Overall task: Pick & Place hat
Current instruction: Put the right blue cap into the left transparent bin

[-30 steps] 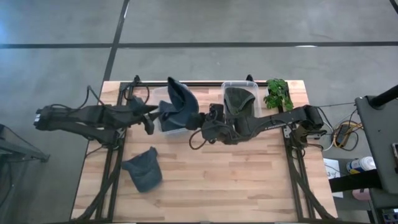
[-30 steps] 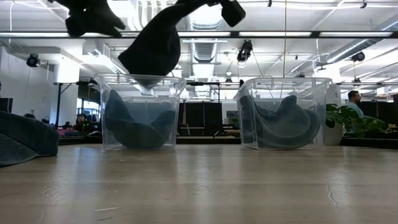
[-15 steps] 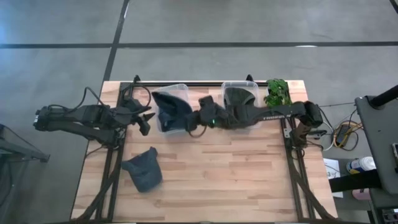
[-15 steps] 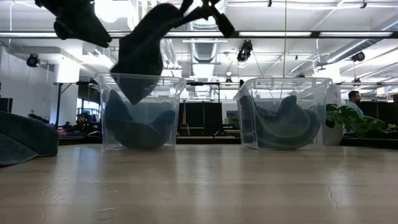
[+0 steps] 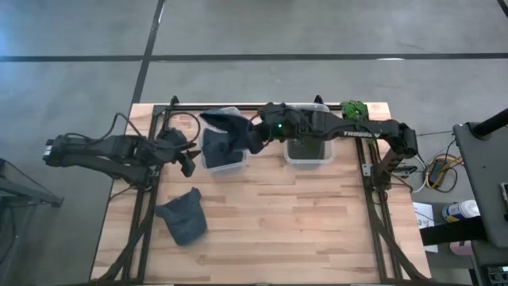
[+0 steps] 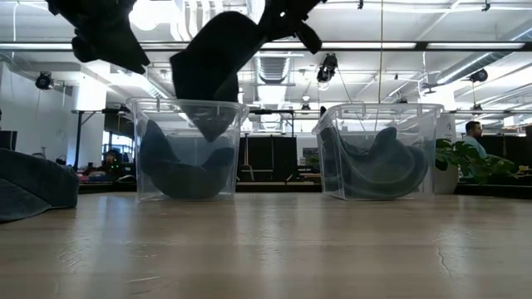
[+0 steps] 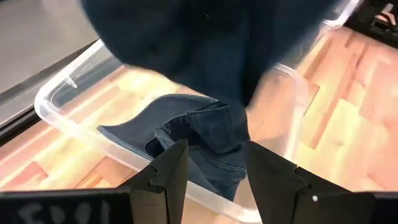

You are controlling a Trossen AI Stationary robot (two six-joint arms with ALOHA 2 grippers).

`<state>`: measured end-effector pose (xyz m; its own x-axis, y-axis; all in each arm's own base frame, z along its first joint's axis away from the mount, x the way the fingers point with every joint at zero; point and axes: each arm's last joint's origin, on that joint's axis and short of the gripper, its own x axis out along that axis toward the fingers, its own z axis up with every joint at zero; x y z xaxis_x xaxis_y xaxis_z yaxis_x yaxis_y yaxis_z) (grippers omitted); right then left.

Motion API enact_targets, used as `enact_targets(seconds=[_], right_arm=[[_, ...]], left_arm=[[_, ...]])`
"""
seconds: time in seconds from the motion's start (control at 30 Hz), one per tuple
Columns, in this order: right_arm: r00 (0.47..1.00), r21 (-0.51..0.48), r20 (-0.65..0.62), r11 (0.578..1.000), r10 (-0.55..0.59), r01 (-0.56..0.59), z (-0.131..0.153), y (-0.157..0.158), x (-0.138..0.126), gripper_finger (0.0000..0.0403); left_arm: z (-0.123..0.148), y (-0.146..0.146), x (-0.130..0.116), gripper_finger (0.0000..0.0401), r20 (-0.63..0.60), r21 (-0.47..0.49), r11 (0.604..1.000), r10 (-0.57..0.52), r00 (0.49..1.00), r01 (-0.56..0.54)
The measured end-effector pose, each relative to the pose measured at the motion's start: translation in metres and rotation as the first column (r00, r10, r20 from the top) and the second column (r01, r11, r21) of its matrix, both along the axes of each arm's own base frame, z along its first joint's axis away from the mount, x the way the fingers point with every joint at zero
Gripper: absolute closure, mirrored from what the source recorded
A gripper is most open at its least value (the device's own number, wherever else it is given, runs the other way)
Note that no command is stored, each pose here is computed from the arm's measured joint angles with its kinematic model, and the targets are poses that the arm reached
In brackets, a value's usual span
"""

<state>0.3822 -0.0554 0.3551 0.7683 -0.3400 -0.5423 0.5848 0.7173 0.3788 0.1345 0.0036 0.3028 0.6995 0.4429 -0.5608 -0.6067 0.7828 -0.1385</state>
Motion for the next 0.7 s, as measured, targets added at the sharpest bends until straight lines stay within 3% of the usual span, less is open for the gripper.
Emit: enact_targets(seconds=[0.13,0.3,0.43,0.57,0.7], right_arm=[[0.997,0.090,-0.016,0.993,0.082,-0.080,-0.005,-0.019,-0.002,0.0390],[0.986,0.145,-0.015,0.976,0.164,-0.160,-0.016,-0.056,0.000,0.0390],[0.966,0.197,0.008,0.946,0.260,-0.256,-0.018,-0.074,-0.002,0.0390],[0.954,0.215,-0.028,0.934,0.299,-0.286,-0.019,-0.075,-0.005,0.0390],[0.945,0.250,-0.076,0.923,0.319,-0.292,-0.025,-0.066,-0.006,0.0390]], left_arm=[[0.000,0.001,0.001,0.0248,0.032,-0.019,0.996,0.090,0.995,-0.089],[-0.005,0.002,0.004,0.0248,0.030,-0.032,0.991,0.127,0.991,-0.126],[-0.013,0.001,0.005,0.0248,0.026,-0.104,0.978,0.184,0.983,-0.180],[-0.023,0.001,0.004,0.0248,-0.001,-0.206,0.945,0.260,0.965,-0.255],[-0.030,0.001,-0.002,0.0248,-0.043,-0.277,0.883,0.383,0.923,-0.379]])
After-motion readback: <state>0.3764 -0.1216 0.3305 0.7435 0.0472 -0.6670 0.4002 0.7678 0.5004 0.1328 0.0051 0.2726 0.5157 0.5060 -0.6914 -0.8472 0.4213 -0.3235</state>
